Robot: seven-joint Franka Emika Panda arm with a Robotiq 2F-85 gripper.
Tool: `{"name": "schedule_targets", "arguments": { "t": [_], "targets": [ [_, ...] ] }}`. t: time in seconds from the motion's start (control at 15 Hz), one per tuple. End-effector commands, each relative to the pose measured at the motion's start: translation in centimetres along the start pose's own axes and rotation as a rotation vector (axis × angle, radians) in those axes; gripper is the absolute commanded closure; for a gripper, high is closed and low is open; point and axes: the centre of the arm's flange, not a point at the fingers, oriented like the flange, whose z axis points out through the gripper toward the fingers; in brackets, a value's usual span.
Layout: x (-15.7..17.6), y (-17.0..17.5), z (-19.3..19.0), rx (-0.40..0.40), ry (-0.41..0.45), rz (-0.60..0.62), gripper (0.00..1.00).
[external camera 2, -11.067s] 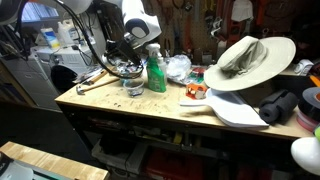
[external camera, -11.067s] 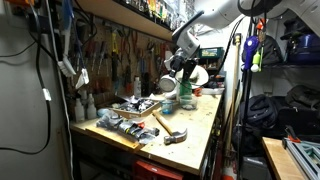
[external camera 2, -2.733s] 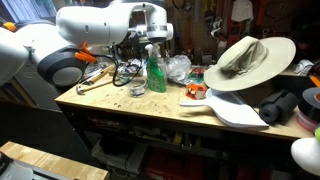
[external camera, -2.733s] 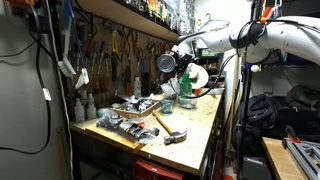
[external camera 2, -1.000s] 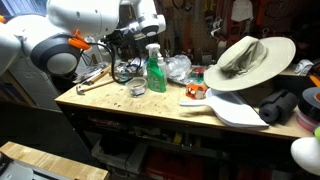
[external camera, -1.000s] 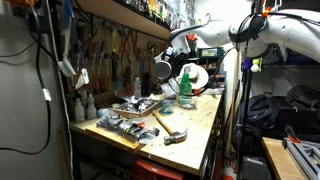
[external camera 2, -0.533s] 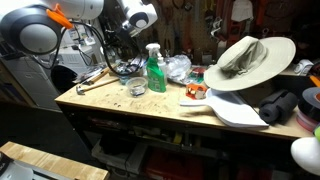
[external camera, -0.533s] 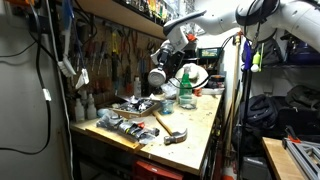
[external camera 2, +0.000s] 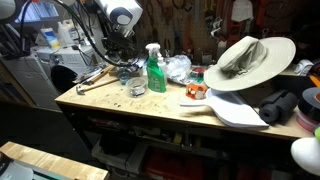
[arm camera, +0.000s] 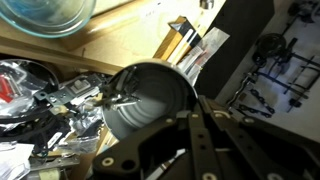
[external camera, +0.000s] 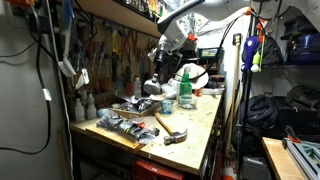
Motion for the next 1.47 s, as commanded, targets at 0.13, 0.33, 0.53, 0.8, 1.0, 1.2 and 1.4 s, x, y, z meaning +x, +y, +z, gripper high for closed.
{"name": "schedule_targets", "arguments": {
  "t": [0.13,0.33,0.53,0.8,1.0,1.2,1.4],
  "targets": [
    [-3.7,-5.8,5.1,-0.304,-0.030,-0.003,0.99],
    [-3.7,-7.1,6.4,-0.439,-0.036,-0.021,0.99],
    [-4.0,-8.4,8.1,-0.554,-0.090,-0.085,0.99],
    [-5.1,-10.8,10.7,-0.684,-0.154,-0.187,0.99],
    [-5.9,-12.3,12.1,-0.740,-0.203,-0.249,0.99],
    [-6.8,-13.3,13.1,-0.752,-0.263,-0.229,0.99],
    [-7.6,-13.9,13.6,-0.746,-0.310,-0.176,0.99]
  ]
}}
